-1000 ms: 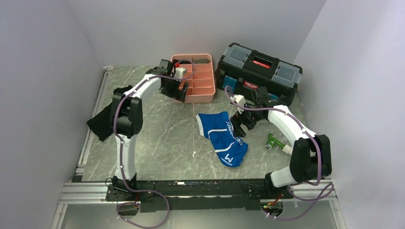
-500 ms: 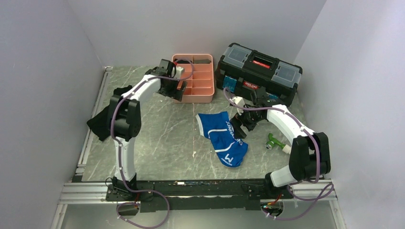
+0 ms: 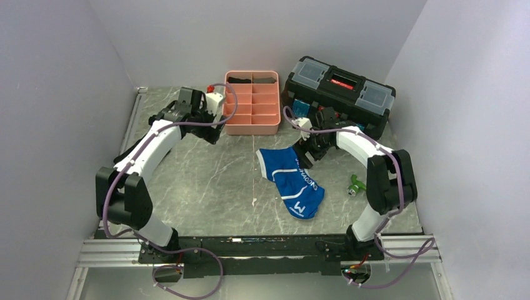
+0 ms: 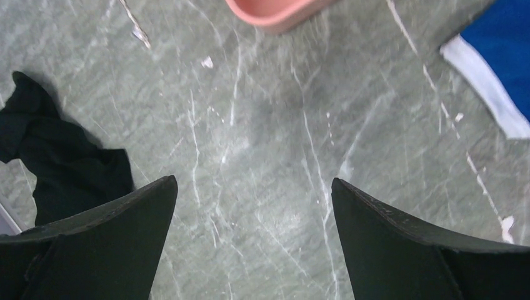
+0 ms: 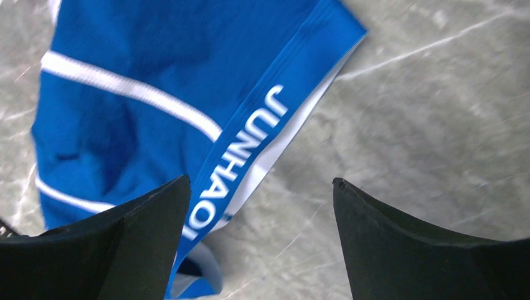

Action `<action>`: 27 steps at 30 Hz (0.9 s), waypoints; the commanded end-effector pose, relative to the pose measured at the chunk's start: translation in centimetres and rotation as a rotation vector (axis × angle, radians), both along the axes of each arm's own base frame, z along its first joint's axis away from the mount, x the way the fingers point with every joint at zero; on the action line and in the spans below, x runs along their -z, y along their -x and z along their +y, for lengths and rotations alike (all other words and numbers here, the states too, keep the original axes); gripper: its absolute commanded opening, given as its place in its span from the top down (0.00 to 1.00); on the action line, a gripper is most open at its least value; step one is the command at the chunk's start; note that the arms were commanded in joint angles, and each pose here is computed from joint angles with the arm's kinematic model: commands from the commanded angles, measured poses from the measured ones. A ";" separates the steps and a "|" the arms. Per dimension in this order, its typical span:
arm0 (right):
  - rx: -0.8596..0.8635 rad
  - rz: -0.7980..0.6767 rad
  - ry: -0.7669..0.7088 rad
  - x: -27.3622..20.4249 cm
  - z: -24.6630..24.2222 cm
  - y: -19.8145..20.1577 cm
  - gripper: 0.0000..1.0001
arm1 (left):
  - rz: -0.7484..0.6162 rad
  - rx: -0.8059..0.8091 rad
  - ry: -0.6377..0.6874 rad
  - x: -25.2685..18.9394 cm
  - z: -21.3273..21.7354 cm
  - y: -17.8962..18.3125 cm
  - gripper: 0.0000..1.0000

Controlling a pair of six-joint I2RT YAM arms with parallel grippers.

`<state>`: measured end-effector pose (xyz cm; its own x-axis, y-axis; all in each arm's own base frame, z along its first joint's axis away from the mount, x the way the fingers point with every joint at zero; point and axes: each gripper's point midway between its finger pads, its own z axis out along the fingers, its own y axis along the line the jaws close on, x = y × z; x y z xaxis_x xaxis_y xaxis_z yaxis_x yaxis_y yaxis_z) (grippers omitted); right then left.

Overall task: Roll the underwear
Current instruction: Flatten out the underwear at the center of the board.

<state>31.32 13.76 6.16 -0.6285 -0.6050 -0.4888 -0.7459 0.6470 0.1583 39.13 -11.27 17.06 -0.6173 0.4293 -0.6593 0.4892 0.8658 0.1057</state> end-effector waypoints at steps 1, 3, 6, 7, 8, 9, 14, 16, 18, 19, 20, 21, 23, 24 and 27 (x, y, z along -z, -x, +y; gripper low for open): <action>0.034 -0.122 -0.009 -0.6 1.2 -5.2 0.16 | -0.068 0.047 -0.007 -0.9 0.2 0.7 0.01; 0.031 -0.117 -0.005 0.2 1.5 -6.2 0.18 | -0.080 0.053 -0.002 -1.3 0.2 0.8 0.01; 0.020 -0.105 -0.010 1.1 2.1 -7.4 0.23 | -0.087 0.063 -0.001 -1.8 0.2 0.8 0.01; 0.013 -0.098 -0.013 1.4 2.3 -7.7 0.26 | -0.091 0.063 -0.003 -1.9 0.2 0.8 0.01; 0.007 -0.091 -0.015 1.7 2.5 -8.0 0.28 | -0.093 0.063 -0.006 -1.9 0.2 0.8 0.01; 0.002 -0.083 -0.017 1.9 2.7 -8.3 0.31 | -0.093 0.063 -0.008 -1.8 0.2 0.7 0.01; -0.032 -0.054 -0.043 2.6 3.9 -8.7 0.44 | -0.065 0.072 -0.001 -0.9 0.0 0.8 0.01; -0.052 -0.032 -0.049 2.9 4.3 -8.4 0.51 | -0.055 0.085 0.011 -0.6 -0.4 0.8 0.01; -0.074 -0.012 -0.067 3.1 4.8 -7.9 0.59 | -0.054 0.118 0.035 -0.4 -1.0 0.8 0.01; -0.090 -0.002 -0.080 3.0 5.0 -7.6 0.63 | -0.056 0.153 0.056 -0.3 -1.7 0.9 0.01; -0.100 0.006 -0.094 2.7 5.2 -7.4 0.68 | -0.061 0.191 0.080 -0.2 -2.4 0.9 0.01; -0.107 0.008 -0.106 2.3 5.4 -7.3 0.73 | -0.067 0.234 0.106 -0.2 -3.1 1.1 0.01; -0.113 -0.004 -0.125 1.1 5.7 -7.2 0.89 | -0.087 0.317 0.162 -0.2 -4.9 1.2 0.01; -0.114 -0.019 -0.134 0.4 5.8 -7.3 1.00 | -0.092 0.360 0.186 -0.2 -5.9 1.3 0.01; -0.118 -0.051 -0.160 -1.8 6.1 -7.1 1.00 | -0.050 0.485 0.221 1.0 -9.2 1.3 0.01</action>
<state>38.12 18.45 2.84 -0.5929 -0.6150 -0.5198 -0.7894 0.5715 0.2243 37.50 -15.20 15.81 -0.4796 0.4926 -0.7261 0.6957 0.7178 0.0274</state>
